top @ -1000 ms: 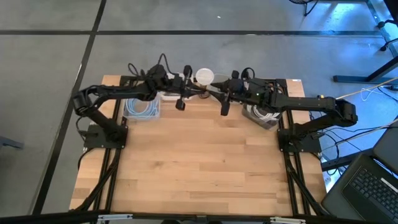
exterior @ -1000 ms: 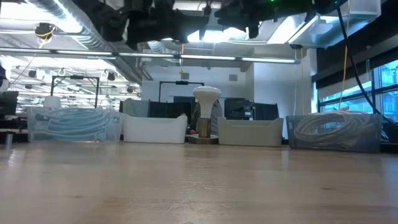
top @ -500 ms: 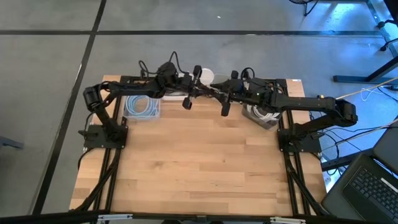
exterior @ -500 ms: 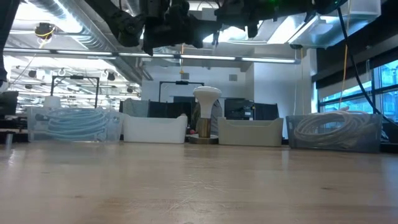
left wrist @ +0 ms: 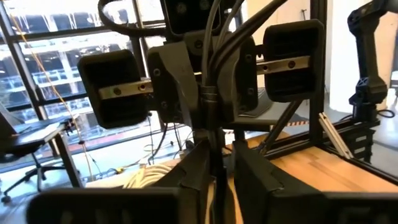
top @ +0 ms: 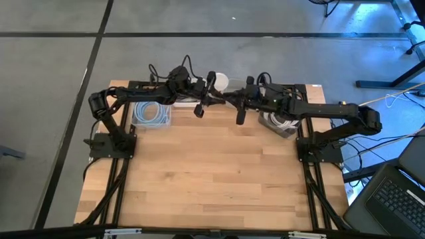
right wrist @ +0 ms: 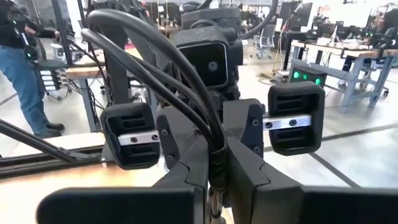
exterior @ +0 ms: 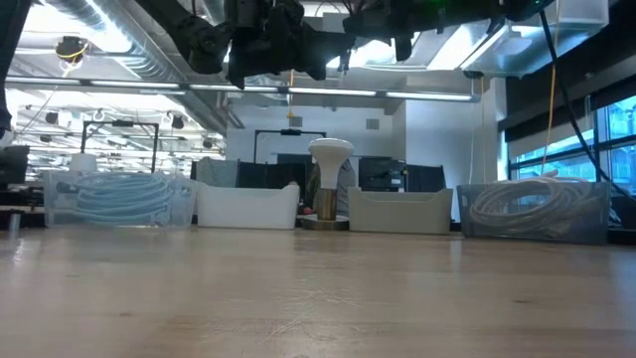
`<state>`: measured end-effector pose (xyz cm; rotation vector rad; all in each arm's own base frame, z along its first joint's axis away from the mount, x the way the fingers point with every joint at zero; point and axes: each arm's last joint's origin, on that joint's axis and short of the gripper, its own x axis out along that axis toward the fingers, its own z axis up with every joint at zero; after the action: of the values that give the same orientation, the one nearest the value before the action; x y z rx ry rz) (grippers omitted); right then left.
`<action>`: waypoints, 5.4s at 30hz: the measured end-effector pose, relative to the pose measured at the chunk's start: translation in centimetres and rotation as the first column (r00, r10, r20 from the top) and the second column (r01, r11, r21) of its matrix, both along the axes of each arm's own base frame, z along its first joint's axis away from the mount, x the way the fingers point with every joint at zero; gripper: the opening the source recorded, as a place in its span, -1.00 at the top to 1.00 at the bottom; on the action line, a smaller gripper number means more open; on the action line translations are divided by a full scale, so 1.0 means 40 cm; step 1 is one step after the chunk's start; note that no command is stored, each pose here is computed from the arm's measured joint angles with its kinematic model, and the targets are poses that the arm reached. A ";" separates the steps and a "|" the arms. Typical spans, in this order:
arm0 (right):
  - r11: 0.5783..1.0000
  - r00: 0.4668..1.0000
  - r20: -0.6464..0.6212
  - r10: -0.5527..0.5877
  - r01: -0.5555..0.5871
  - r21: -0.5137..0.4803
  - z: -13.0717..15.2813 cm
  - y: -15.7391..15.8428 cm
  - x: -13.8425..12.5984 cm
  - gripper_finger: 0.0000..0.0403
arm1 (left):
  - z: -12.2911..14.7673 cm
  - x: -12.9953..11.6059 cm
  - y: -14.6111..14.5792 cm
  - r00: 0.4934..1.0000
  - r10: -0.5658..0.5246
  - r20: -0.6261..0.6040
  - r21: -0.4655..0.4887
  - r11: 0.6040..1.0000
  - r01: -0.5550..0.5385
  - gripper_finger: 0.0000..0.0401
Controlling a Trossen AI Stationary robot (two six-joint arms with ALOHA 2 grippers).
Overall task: Pick & Place USB Port
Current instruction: Put the black USB cable into the gray bin, then return to Home Position
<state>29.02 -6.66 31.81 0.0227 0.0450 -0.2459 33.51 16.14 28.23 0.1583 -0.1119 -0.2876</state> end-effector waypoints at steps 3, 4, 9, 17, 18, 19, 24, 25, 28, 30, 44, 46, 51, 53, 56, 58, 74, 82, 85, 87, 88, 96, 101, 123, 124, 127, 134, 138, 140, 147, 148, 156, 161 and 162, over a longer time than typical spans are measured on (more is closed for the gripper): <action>0.999 0.999 -0.043 -0.029 0.028 -0.017 0.016 -0.003 0.002 0.85 | -0.002 -0.001 0.002 1.000 -0.001 -0.014 -0.016 1.000 0.001 0.61; 0.998 0.997 -0.063 -0.049 0.047 -0.029 0.023 -0.004 0.002 0.85 | -0.003 -0.002 0.004 1.000 0.001 -0.020 -0.019 1.000 -0.001 0.57; 0.981 0.966 -0.186 -0.180 0.164 -0.102 0.066 0.000 -0.001 0.85 | -0.016 -0.012 0.023 0.997 0.004 -0.074 -0.051 0.999 -0.008 0.37; 0.911 0.807 -0.423 -0.412 0.365 -0.190 0.076 0.002 -0.041 0.85 | 0.025 -0.110 0.049 0.968 0.082 -0.239 -0.065 0.993 -0.101 0.12; 0.909 0.786 -0.457 -0.417 0.373 -0.188 0.069 0.001 -0.049 0.85 | 0.034 -0.131 0.046 0.957 0.093 -0.275 -0.066 0.991 -0.115 0.10; 0.903 0.760 -0.491 -0.426 0.385 -0.188 0.060 -0.002 -0.057 0.85 | 0.045 -0.154 0.040 0.944 0.108 -0.311 -0.065 0.989 -0.135 0.10; 0.880 0.645 -0.622 -0.444 0.445 -0.166 0.032 -0.015 -0.103 0.85 | 0.086 -0.263 -0.007 0.860 0.261 -0.439 0.034 0.961 -0.275 0.11; 0.876 0.630 -0.638 -0.444 0.456 -0.160 0.032 -0.015 -0.114 0.85 | 0.091 -0.285 -0.020 0.845 0.281 -0.455 0.054 0.956 -0.288 0.12; 0.848 0.594 -0.643 -0.483 0.500 -0.176 0.041 -0.010 -0.157 0.85 | 0.089 -0.349 -0.052 0.832 0.307 -0.462 0.074 0.948 -0.309 0.14; 0.827 0.590 -0.622 -0.516 0.533 -0.180 0.047 -0.003 -0.194 0.85 | 0.071 -0.392 -0.067 0.826 0.330 -0.457 0.068 0.939 -0.337 0.15; 0.828 0.669 -0.582 -0.463 0.560 -0.016 -0.030 -0.023 -0.296 0.85 | 0.009 -0.560 -0.154 0.817 0.461 -0.346 -0.010 0.869 -0.494 0.18; 0.844 0.681 -0.587 -0.437 0.536 -0.006 -0.044 -0.047 -0.276 0.85 | 0.015 -0.568 -0.163 0.821 0.463 -0.333 -0.020 0.867 -0.497 0.19; 0.890 0.738 -0.550 -0.391 0.456 -0.019 -0.067 -0.132 -0.215 0.85 | 0.026 -0.578 -0.175 0.828 0.469 -0.308 -0.026 0.866 -0.500 0.19; 0.896 0.729 -0.576 -0.369 0.444 -0.012 -0.096 -0.170 -0.197 0.85 | 0.026 -0.579 -0.175 0.828 0.468 -0.309 -0.036 0.864 -0.502 0.18; 0.880 0.664 -0.657 -0.357 0.474 0.001 -0.151 -0.230 -0.181 0.85 | 0.025 -0.579 -0.175 0.827 0.465 -0.317 -0.056 0.861 -0.506 0.17; 0.868 0.629 -0.689 -0.359 0.496 0.001 -0.177 -0.269 -0.167 0.85 | 0.025 -0.579 -0.175 0.827 0.465 -0.318 -0.058 0.861 -0.506 0.18; 0.873 0.493 -0.854 -0.170 0.477 0.102 -0.343 -0.441 -0.068 0.85 | 0.025 -0.578 -0.176 0.826 0.459 -0.327 -0.081 0.858 -0.508 0.18; 0.870 0.489 -0.856 -0.167 0.482 0.106 -0.352 -0.443 -0.065 0.43 | 0.024 -0.578 -0.176 0.826 0.458 -0.328 -0.081 0.858 -0.508 0.18; 0.860 0.492 -0.854 -0.169 0.497 0.116 -0.352 -0.443 -0.065 0.18 | 0.024 -0.578 -0.176 0.826 0.458 -0.328 -0.081 0.858 -0.508 0.17; 0.859 0.492 -0.854 -0.169 0.498 0.117 -0.352 -0.443 -0.066 0.05 | 0.024 -0.578 -0.176 0.826 0.458 -0.328 -0.081 0.858 -0.508 0.17; 0.859 0.493 -0.853 -0.170 0.498 0.116 -0.351 -0.442 -0.066 0.00 | 0.024 -0.578 -0.176 0.826 0.459 -0.328 -0.081 0.858 -0.508 0.18; 0.853 0.545 -0.809 -0.218 0.510 0.113 -0.281 -0.429 -0.080 -0.14 | 0.024 -0.578 -0.176 0.825 0.459 -0.330 -0.081 0.857 -0.509 0.18; 0.853 0.611 -0.747 -0.261 0.508 0.118 -0.191 -0.398 -0.103 -0.15 | 0.023 -0.578 -0.176 0.824 0.459 -0.331 -0.081 0.856 -0.510 0.17; 0.877 0.762 -0.597 -0.249 0.439 0.195 0.038 -0.182 -0.204 -0.15 | 0.024 -0.396 0.049 0.535 0.725 -0.434 0.233 0.664 -0.710 0.21; 0.878 0.761 -0.601 -0.245 0.437 0.196 0.037 -0.180 -0.203 -0.15 | 0.017 -0.381 0.062 0.508 0.731 -0.456 0.274 0.658 -0.701 0.22; 0.874 0.743 -0.624 -0.240 0.445 0.194 0.030 -0.174 -0.201 -0.15 | 0.009 -0.329 0.095 0.438 0.747 -0.501 0.385 0.645 -0.660 0.22; 0.855 0.707 -0.665 -0.240 0.478 0.201 0.020 -0.168 -0.210 -0.15 | -0.011 -0.239 0.155 0.299 0.724 -0.622 0.522 0.668 -0.531 0.25; 0.853 0.706 -0.667 -0.239 0.480 0.203 0.020 -0.168 -0.210 -0.15 | -0.018 -0.212 0.181 0.265 0.700 -0.663 0.534 0.690 -0.489 0.27; 0.853 0.706 -0.667 -0.239 0.481 0.202 0.020 -0.168 -0.210 -0.15 | -0.019 -0.201 0.191 0.262 0.697 -0.668 0.542 0.696 -0.470 0.28; 0.853 0.706 -0.666 -0.240 0.481 0.202 0.020 -0.168 -0.210 -0.15 | -0.025 -0.194 0.204 0.243 0.696 -0.676 0.564 0.701 -0.437 0.29; 0.853 0.706 -0.666 -0.240 0.481 0.202 0.020 -0.168 -0.210 -0.15 | -0.025 -0.196 0.206 0.239 0.698 -0.675 0.565 0.698 -0.440 0.29; 0.855 0.707 -0.666 -0.240 0.479 0.200 0.020 -0.168 -0.210 -0.15 | -0.027 -0.217 0.224 0.209 0.698 -0.685 0.553 0.685 -0.474 0.29; 0.855 0.707 -0.666 -0.240 0.479 0.200 0.020 -0.168 -0.210 -0.15 | -0.029 -0.221 0.225 0.208 0.686 -0.697 0.542 0.694 -0.473 0.29; 0.855 0.707 -0.666 -0.240 0.479 0.200 0.020 -0.168 -0.210 -0.15 | -0.029 -0.221 0.225 0.208 0.686 -0.698 0.541 0.695 -0.474 0.29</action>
<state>20.64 -13.39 32.61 0.3256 0.7656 -0.6444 24.69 25.12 27.07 0.2396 1.0569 0.4555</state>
